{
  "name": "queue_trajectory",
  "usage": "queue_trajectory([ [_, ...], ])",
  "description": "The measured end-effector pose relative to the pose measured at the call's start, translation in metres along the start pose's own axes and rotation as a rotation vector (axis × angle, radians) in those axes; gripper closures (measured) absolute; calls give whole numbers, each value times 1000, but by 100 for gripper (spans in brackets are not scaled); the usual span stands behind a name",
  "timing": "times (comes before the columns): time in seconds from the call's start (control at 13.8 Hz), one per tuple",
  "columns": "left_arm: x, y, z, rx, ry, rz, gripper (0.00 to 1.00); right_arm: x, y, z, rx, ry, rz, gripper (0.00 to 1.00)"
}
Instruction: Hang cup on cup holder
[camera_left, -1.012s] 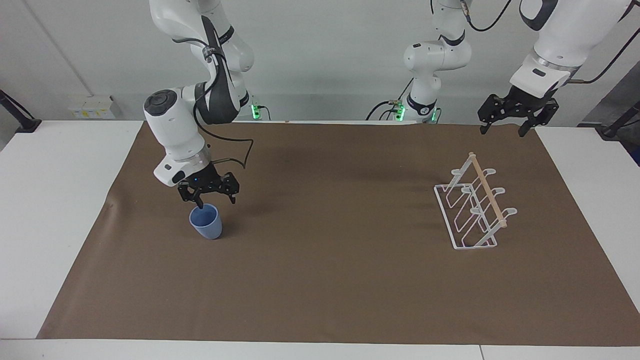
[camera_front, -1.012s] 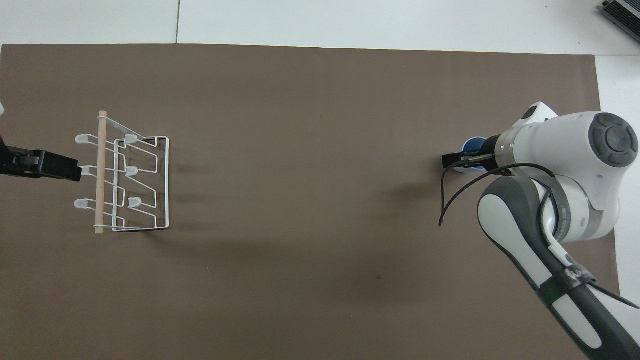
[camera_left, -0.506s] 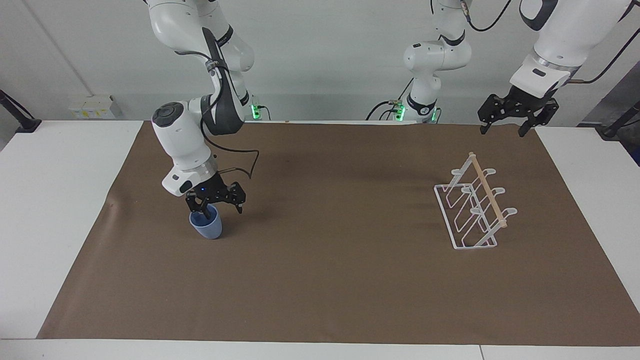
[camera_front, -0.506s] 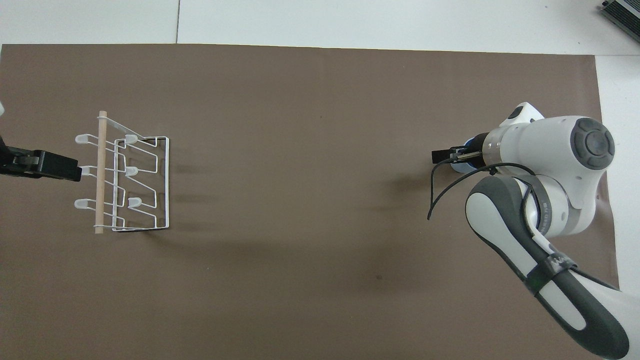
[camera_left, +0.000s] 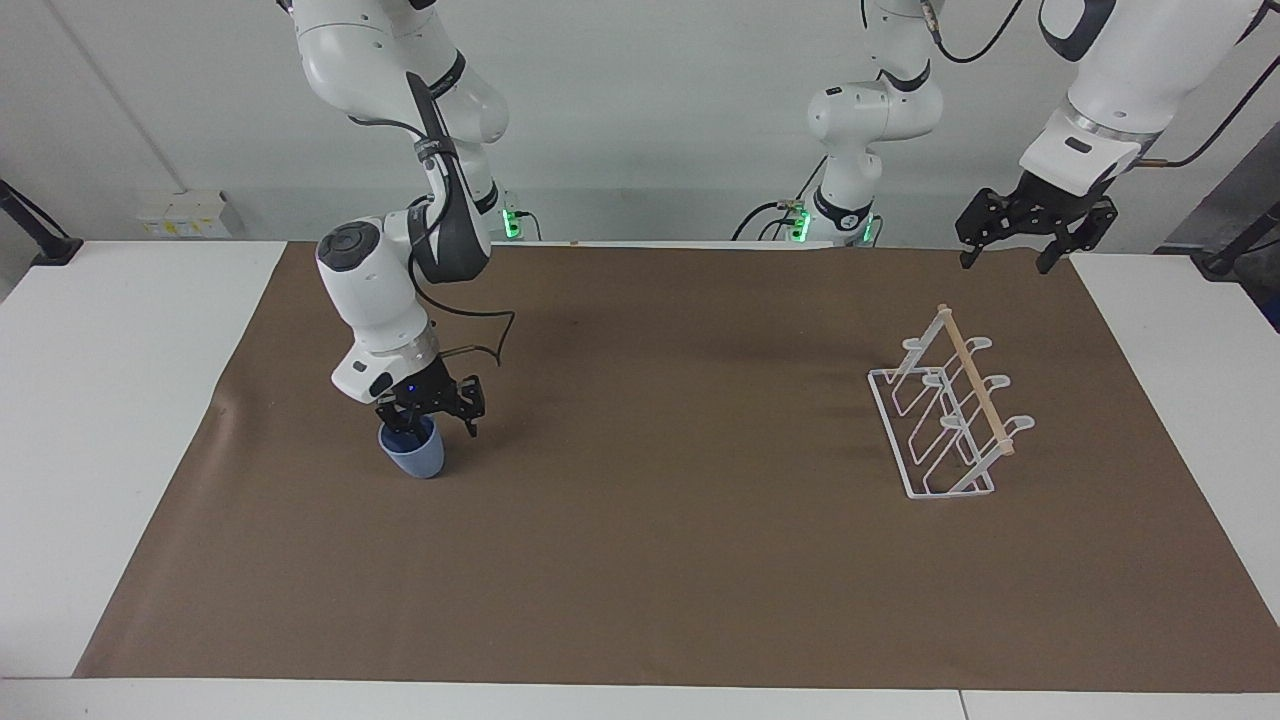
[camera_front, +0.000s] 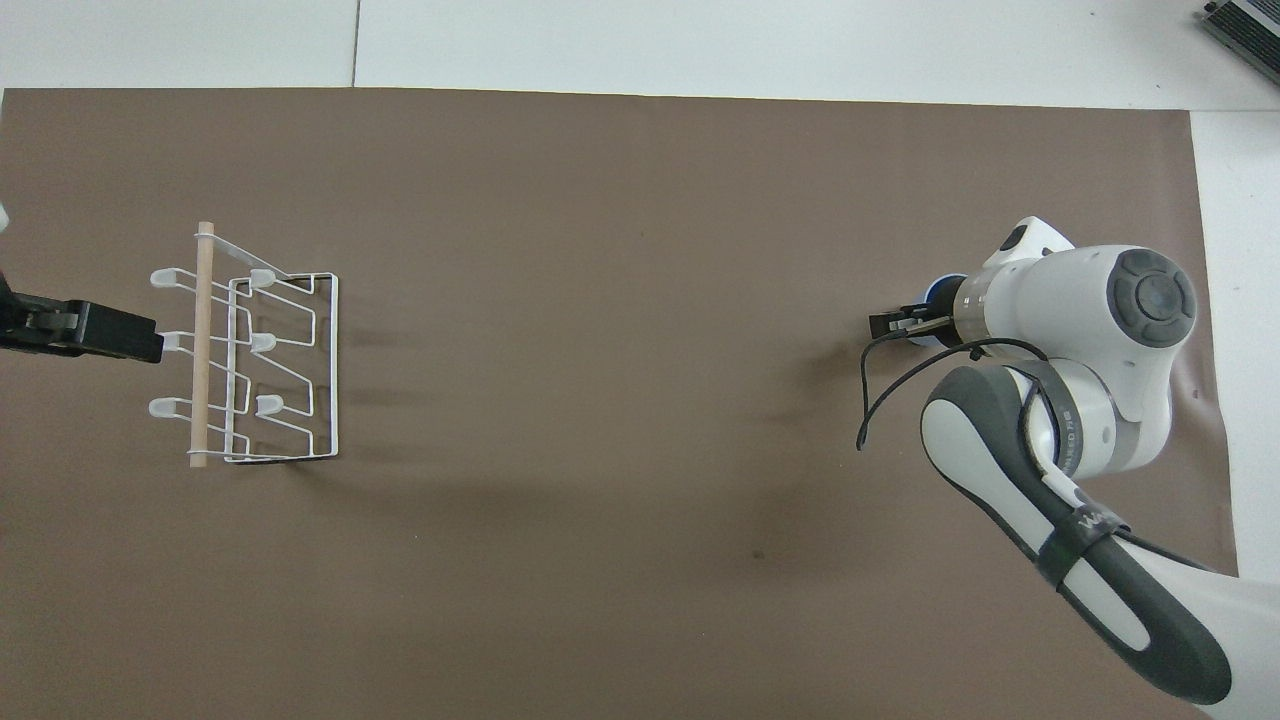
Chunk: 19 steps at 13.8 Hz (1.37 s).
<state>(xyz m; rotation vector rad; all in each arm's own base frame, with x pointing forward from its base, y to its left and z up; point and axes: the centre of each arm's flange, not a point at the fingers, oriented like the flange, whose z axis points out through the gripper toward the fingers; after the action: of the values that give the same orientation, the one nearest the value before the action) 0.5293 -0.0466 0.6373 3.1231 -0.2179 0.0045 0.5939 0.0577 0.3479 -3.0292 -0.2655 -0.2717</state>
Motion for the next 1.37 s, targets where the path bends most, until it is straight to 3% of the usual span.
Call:
queue_trajectory([
  [0.22,0,0,0,0,0,0,0,0,0,0,-2,0,-3,72],
  [0.29,0,0,0,0,0,0,0,0,0,0,-2,0,-3,72],
  [0.43,0,0,0,0,0,0,0,1,1,-1,-5,4,-5,91],
  [1.01,0,0,0,0,-2,1,0,1,0,-2,-7,7,-8,93],
  [1.37,-2,9,2,-76,-27,-93,0,9,-11,-11,-4,12,-27,93],
])
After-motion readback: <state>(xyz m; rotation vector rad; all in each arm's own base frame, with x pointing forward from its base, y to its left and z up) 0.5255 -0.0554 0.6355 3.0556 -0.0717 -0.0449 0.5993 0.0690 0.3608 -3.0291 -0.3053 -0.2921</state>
